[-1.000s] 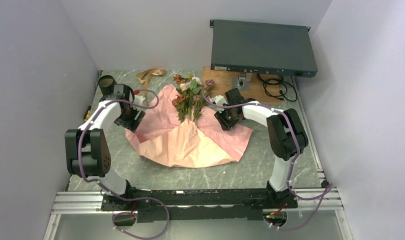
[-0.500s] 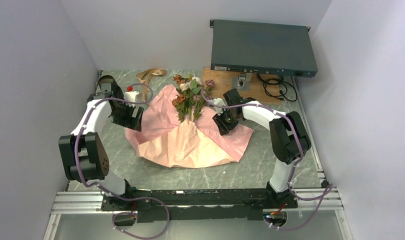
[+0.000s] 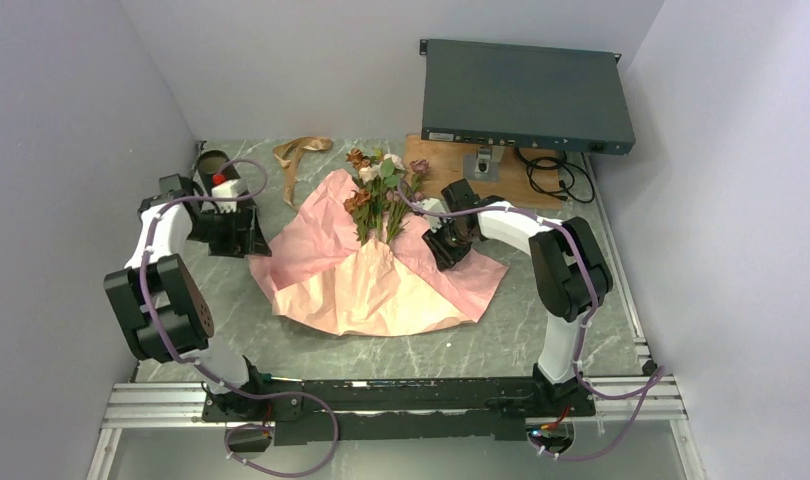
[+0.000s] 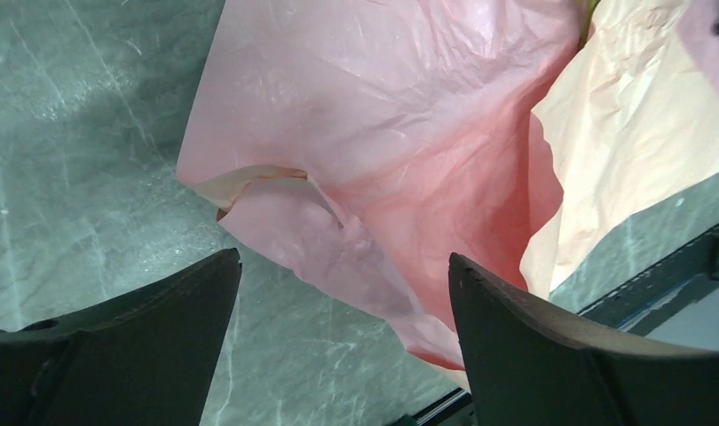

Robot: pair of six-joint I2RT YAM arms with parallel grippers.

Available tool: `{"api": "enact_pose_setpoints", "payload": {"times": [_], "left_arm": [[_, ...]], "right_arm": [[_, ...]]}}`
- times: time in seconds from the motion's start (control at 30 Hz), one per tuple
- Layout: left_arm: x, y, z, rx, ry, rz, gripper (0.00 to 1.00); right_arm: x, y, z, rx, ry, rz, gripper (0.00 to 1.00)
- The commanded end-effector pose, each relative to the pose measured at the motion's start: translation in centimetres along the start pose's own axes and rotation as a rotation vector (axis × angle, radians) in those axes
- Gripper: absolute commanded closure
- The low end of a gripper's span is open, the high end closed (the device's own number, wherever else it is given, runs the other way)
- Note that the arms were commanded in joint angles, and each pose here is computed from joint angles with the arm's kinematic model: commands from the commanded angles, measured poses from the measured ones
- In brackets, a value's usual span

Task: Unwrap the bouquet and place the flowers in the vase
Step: Unfold the wrapping paper at the center of the board.

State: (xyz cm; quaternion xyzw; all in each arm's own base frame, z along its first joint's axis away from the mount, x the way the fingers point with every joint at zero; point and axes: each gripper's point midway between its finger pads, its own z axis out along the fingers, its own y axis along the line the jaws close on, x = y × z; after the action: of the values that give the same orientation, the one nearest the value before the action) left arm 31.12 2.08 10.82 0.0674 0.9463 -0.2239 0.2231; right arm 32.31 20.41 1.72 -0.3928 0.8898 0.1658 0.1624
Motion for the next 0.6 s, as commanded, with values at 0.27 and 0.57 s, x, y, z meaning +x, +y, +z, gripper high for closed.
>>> {"api": "enact_pose_setpoints", "payload": {"times": [0.27, 0.57], "left_arm": [[0.4, 1.1, 2.2, 0.190, -0.181, -0.121, 0.00], [0.4, 1.1, 3.4, 0.239, -0.199, -0.173, 0.01]], "right_arm": [[2.0, -1.0, 2.1, 0.025, 0.077, -0.004, 0.66], [1.8, -1.0, 2.3, 0.030, 0.082, -0.004, 0.66]]}}
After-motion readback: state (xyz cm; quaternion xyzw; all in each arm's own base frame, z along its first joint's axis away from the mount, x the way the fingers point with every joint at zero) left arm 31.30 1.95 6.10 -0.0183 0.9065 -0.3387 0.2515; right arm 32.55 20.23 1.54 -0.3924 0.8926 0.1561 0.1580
